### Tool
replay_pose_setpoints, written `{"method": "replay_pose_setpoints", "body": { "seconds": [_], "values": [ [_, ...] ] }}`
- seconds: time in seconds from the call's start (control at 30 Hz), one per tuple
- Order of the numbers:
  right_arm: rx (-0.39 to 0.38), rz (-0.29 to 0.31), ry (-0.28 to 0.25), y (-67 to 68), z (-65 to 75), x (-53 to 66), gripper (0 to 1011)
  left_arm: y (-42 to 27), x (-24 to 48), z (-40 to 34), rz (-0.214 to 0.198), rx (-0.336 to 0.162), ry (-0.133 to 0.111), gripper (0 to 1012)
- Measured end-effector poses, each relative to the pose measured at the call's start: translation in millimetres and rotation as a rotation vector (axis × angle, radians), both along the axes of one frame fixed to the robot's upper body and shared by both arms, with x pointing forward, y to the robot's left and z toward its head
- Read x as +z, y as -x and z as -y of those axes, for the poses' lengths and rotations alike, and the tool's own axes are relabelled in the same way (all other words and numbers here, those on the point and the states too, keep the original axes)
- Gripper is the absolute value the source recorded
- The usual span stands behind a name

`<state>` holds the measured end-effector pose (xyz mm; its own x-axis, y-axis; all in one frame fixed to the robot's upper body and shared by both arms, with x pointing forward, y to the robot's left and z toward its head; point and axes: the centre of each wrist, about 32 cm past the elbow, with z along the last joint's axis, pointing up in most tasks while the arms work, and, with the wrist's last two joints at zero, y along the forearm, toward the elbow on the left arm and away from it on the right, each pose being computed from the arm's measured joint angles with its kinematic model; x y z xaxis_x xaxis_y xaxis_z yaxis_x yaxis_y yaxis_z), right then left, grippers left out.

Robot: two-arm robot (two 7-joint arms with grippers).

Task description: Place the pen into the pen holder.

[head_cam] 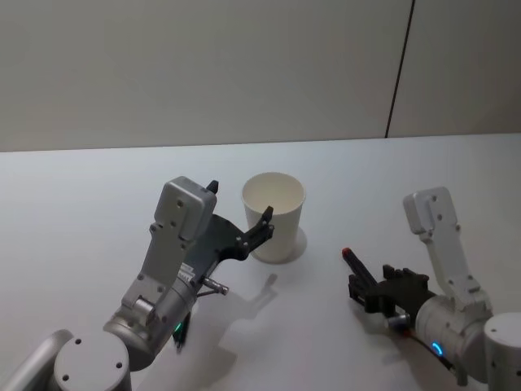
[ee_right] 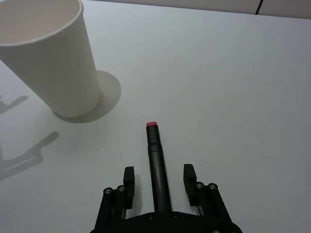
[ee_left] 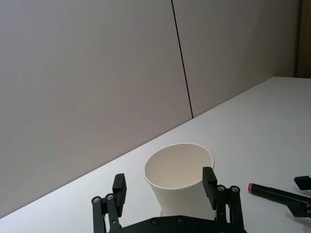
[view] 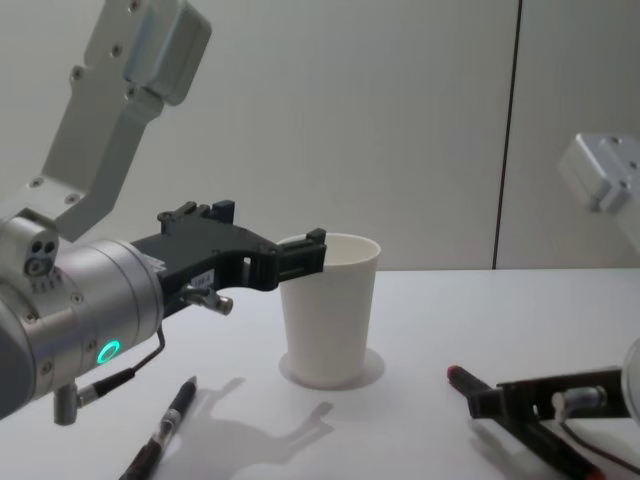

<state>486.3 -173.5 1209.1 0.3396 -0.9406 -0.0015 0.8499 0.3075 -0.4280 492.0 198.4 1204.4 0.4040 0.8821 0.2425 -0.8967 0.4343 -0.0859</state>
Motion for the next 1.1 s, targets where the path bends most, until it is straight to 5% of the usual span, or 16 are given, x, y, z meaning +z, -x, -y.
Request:
{"method": "replay_pose_setpoints", "body": {
  "seconds": [0.5, 0.97, 1.1],
  "values": [
    [-0.022, -0.023, 0.038, -3.2, -5.8, 0.0, 170, 0.0, 0.0, 0.0, 0.000, 0.000, 0.000, 1000],
    [-0.037, 0.047, 0.058, -1.2, -6.9, 2.2, 170, 0.0, 0.0, 0.0, 0.000, 0.000, 0.000, 1000],
    [-0.041, 0.115, 0.067, 1.3, -6.1, 4.1, 171, 0.0, 0.0, 0.0, 0.000, 0.000, 0.000, 1000]
  ]
}}
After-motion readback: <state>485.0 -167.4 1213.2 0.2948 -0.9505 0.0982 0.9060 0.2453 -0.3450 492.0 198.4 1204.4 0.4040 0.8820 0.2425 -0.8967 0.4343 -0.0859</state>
